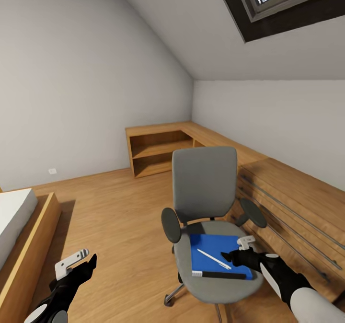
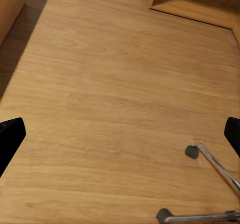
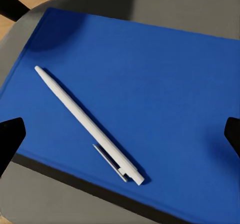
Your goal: In the bedroom, organize the workspace by keeping the computer under the desk, ensuring the monitor is on the desk, placing the keyboard on the desk next to the monitor, placing the mouse on the desk next to the keyboard, moving the folder from the swivel chair onto the desk next to the mouse, stacking the notebook on top of the folder with the pen on top of the notebook, and positioning the swivel chair next to the desk.
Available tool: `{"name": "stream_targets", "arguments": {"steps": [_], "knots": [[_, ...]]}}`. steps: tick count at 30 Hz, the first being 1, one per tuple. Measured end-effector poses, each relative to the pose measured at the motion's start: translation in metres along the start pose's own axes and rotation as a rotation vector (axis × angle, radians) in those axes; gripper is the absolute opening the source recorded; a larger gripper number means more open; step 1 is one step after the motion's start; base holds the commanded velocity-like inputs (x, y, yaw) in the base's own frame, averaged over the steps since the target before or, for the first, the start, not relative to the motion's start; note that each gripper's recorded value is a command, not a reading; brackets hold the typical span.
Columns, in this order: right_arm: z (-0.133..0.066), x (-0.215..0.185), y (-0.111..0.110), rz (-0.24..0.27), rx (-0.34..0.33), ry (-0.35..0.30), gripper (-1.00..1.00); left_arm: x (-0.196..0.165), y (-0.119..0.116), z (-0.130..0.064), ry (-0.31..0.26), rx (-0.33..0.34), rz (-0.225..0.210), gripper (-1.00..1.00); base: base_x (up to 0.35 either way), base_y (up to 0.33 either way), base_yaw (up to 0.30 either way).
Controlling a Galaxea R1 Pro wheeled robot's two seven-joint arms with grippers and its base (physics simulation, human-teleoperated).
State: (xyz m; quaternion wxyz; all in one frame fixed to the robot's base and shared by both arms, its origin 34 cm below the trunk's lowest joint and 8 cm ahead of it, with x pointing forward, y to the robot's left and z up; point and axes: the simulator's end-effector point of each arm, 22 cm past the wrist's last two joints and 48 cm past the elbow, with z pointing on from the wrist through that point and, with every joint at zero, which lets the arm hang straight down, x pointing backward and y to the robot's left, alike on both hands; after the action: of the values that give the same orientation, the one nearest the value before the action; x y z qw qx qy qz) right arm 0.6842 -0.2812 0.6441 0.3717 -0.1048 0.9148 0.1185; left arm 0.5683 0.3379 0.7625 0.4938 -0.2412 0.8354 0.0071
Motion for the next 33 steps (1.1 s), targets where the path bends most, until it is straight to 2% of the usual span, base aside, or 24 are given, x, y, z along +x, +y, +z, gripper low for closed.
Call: {"name": "stream_targets", "arguments": {"steps": [8, 15, 33], "knots": [[0.015, 0.005, 0.005, 0.005, 0.028, -0.004, 1.0, 0.012, 0.003, 0.006, 0.0, 0.001, 0.0, 1.0, 0.0, 0.0, 0.0], [0.021, -0.001, 0.007, 0.007, 0.024, -0.005, 1.0, 0.023, 0.006, 0.012, 0.0, 0.002, 0.001, 1.0, 0.0, 0.0, 0.0], [0.042, 0.025, 0.004, 0.012, 0.022, -0.002, 1.0, 0.053, 0.015, 0.026, -0.001, 0.002, 0.0, 1.0, 0.0, 0.0, 0.0]]}}
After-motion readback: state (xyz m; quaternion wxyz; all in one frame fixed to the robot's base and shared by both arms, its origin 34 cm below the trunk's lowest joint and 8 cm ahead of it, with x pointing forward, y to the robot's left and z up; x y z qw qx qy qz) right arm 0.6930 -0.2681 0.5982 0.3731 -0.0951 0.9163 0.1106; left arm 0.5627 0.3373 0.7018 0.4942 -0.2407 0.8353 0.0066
